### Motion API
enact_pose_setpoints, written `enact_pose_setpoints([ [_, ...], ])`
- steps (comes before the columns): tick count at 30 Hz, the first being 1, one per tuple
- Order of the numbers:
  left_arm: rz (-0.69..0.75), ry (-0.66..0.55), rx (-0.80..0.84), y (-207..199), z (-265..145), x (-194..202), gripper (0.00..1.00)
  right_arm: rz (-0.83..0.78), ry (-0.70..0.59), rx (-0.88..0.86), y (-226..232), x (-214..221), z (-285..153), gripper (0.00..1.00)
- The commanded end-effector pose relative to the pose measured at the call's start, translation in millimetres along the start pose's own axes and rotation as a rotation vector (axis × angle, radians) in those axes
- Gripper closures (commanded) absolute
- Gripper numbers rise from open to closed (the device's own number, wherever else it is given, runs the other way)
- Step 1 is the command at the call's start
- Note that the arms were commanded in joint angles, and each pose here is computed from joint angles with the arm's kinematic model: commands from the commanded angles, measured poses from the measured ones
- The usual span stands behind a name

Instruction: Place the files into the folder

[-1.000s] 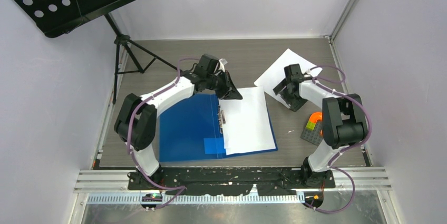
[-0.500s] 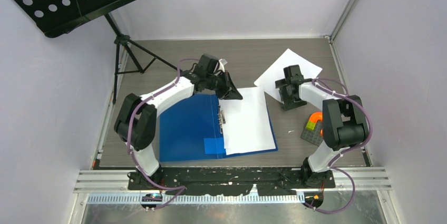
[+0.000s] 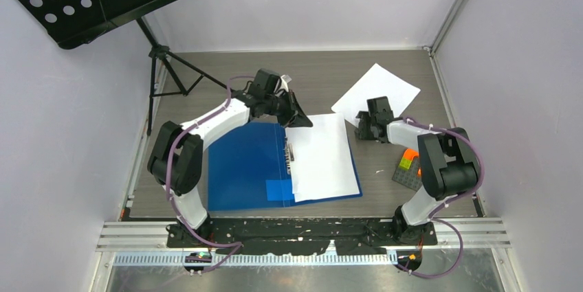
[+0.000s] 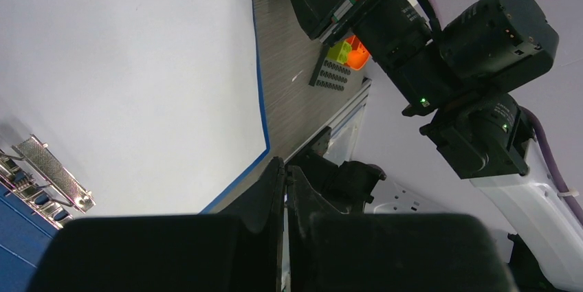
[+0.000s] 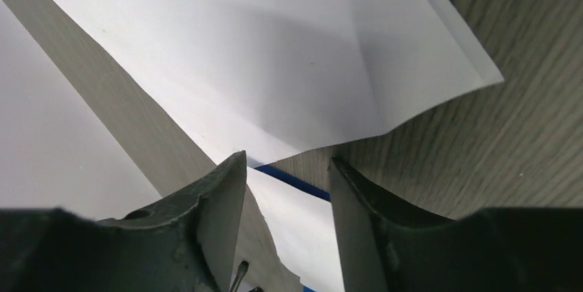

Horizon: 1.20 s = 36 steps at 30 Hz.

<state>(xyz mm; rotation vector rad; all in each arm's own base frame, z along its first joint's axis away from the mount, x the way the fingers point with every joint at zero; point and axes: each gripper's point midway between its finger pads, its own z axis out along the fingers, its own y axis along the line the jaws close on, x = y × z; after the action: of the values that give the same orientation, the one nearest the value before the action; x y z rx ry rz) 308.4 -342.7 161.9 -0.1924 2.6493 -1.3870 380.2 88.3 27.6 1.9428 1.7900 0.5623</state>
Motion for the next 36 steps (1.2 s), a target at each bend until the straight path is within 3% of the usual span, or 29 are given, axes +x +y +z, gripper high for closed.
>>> enact_pose_setpoints([
  [1,0.041,-0.014,0.053,-14,-7,-2,0.97,-0.078,-0.1,0.231,-74,-19,14,0.56],
  [6,0.034,-0.037,0.061,-17,-1,-12,0.98,-0.241,-0.084,0.14,-51,-12,0,0.8],
  [10,0.112,-0.097,0.021,-23,5,-41,0.94,-0.478,-0.159,0.008,5,-16,-36,0.78],
  [13,0.118,-0.156,0.045,-30,18,-72,0.87,-0.588,-0.252,-0.012,25,-43,-61,0.53],
  [14,0.111,-0.17,0.08,-37,24,-83,0.84,-0.562,-0.277,-0.008,33,-60,-65,0.49],
  [17,0.069,-0.198,0.163,-51,50,-115,0.73,-0.578,-0.252,0.029,34,-94,-57,0.26],
  [20,0.064,-0.226,0.199,-61,79,-151,0.69,-0.602,-0.228,0.04,38,-114,-47,0.13],
  [24,0.034,-0.297,0.196,-56,110,-192,0.64,-0.664,-0.227,0.082,34,-133,-33,0.04],
  [29,-0.044,-0.397,0.124,-33,131,-227,0.58,-0.695,-0.186,0.129,20,-134,-15,0.02],
  [36,-0.202,-0.497,-0.01,1,161,-227,0.55,-0.695,-0.088,0.118,16,-117,13,0.01],
])
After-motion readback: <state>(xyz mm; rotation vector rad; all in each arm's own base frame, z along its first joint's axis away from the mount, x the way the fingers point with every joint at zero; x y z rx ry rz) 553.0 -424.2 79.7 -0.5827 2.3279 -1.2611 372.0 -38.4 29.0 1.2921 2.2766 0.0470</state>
